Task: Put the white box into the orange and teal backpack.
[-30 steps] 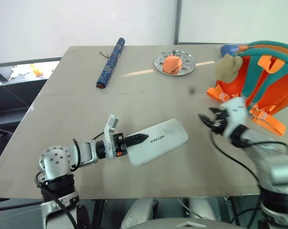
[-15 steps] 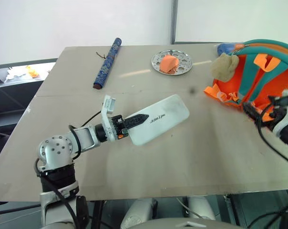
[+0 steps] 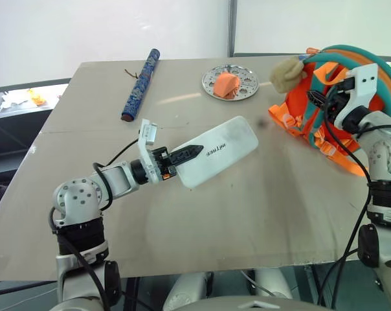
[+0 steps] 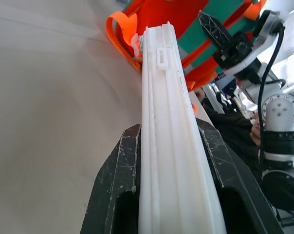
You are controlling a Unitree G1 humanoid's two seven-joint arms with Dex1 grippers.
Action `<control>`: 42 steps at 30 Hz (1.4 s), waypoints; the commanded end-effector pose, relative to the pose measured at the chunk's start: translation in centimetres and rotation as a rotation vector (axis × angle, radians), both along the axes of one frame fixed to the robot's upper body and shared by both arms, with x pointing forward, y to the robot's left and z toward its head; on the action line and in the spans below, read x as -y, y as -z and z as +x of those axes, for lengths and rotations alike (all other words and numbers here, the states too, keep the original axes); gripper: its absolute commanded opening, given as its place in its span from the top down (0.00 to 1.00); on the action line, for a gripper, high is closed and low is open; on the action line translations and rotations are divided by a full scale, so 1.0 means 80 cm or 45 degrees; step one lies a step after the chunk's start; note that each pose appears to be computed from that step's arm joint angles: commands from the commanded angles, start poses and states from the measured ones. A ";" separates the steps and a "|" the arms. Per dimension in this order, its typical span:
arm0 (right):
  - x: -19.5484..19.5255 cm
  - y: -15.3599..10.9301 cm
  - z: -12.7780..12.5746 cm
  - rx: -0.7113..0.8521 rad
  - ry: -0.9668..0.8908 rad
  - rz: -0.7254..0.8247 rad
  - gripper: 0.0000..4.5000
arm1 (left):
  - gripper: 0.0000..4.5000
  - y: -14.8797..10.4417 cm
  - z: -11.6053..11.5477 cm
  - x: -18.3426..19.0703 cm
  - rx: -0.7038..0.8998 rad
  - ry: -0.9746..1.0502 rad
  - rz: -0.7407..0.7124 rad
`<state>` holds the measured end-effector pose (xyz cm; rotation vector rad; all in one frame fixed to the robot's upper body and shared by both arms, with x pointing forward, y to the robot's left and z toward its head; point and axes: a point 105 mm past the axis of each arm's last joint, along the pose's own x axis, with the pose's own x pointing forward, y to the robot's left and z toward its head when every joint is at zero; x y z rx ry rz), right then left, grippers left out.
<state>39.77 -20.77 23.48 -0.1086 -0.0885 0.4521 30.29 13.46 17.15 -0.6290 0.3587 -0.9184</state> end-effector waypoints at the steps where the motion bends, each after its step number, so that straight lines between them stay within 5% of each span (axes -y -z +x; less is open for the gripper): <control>1: -0.019 -0.043 -0.015 0.175 -0.144 -0.016 0.99 | 0.84 -0.026 -0.003 -0.007 0.109 -0.047 -0.074; 6: -0.087 -0.102 -0.091 0.293 -0.689 0.085 0.99 | 0.84 -0.057 0.021 -0.048 0.127 -0.240 -0.288; 12: -0.093 -0.069 -0.150 0.097 -0.854 -0.021 0.99 | 0.84 -0.085 0.023 -0.046 0.340 -0.205 -0.068; 21: -0.034 -0.006 -0.157 -0.110 -0.567 -0.172 0.99 | 0.84 -0.094 -0.013 -0.008 0.699 0.226 0.324; 30: -0.010 0.003 -0.166 -0.137 -0.461 -0.207 0.99 | 0.84 -0.126 -0.029 -0.023 0.673 0.382 0.183; 42: -0.010 -0.002 -0.152 -0.131 -0.459 -0.181 0.99 | 0.84 -0.128 -0.053 -0.020 0.652 0.512 0.205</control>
